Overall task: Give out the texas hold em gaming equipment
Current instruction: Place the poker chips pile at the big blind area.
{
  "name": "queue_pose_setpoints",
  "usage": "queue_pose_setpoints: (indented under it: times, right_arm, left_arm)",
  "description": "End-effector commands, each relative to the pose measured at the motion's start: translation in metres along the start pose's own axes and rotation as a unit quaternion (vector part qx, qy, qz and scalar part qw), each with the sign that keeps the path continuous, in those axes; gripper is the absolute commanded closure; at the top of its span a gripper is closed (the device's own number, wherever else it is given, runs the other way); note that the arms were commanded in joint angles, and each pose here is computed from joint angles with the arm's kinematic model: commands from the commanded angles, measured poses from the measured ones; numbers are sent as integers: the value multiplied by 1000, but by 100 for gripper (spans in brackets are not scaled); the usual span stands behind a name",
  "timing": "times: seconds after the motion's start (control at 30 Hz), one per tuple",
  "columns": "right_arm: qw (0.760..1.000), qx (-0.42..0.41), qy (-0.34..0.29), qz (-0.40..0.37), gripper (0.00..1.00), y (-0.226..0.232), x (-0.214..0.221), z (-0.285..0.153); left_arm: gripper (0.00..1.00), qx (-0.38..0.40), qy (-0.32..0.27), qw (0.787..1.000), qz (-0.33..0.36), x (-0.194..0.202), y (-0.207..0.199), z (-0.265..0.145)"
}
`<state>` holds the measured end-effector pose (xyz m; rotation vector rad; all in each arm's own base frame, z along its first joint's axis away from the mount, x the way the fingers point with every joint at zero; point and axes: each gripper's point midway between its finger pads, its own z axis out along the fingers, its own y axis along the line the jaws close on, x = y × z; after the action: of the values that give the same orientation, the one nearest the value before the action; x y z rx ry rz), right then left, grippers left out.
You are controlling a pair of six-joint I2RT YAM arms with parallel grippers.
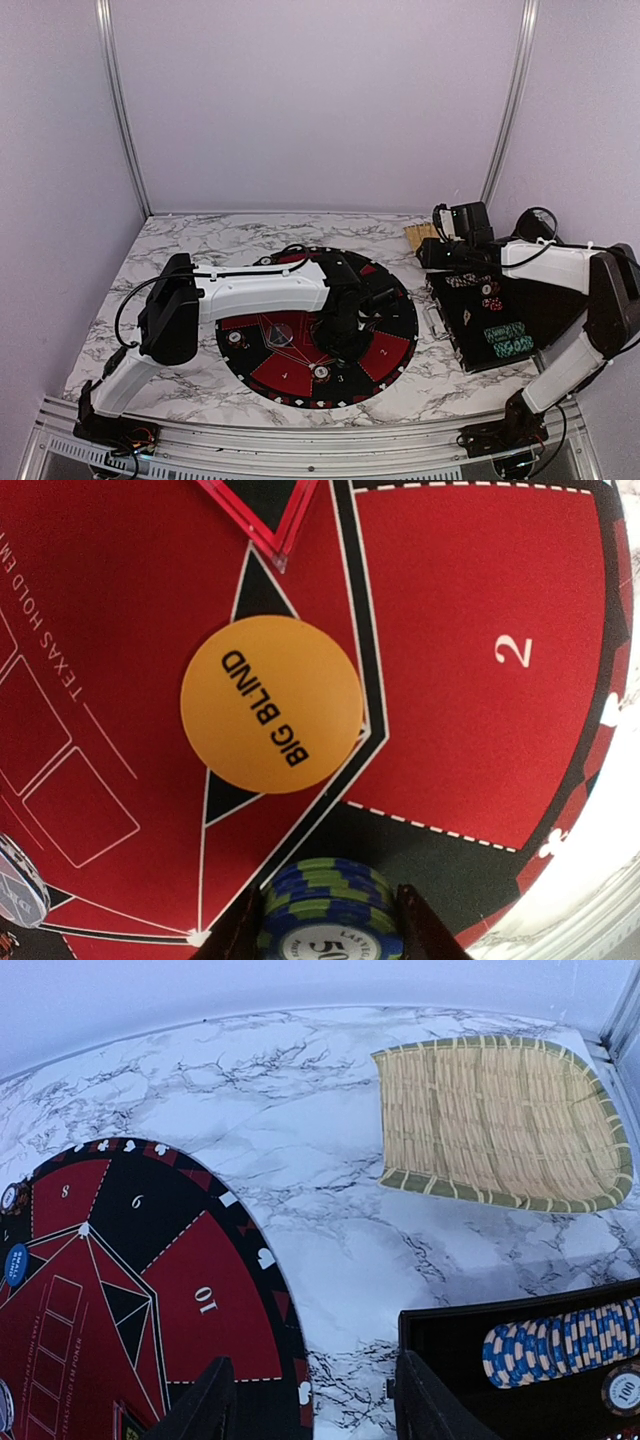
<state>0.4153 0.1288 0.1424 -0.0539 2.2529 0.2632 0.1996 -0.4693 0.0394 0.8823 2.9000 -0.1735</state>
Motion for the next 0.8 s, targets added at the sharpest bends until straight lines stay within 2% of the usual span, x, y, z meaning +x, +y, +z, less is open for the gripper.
queue_pose_setpoints:
  times: [0.0, 0.33, 0.6, 0.77]
  right_arm:
    - [1000, 11, -13, 1, 47, -6, -8, -8]
    - [1000, 13, -16, 0, 47, -7, -10, -10]
    - [1000, 16, -17, -1, 47, -8, -10, -11]
    - [1000, 16, -16, -2, 47, -8, -10, -11]
  left_arm:
    - [63, -6, 13, 1000, 2, 5, -3, 8]
    - [58, -10, 18, 1000, 5, 7, -4, 15]
    - [44, -5, 11, 1000, 10, 4, -6, 7]
    - [39, 1, -8, 1000, 12, -3, -6, -11]
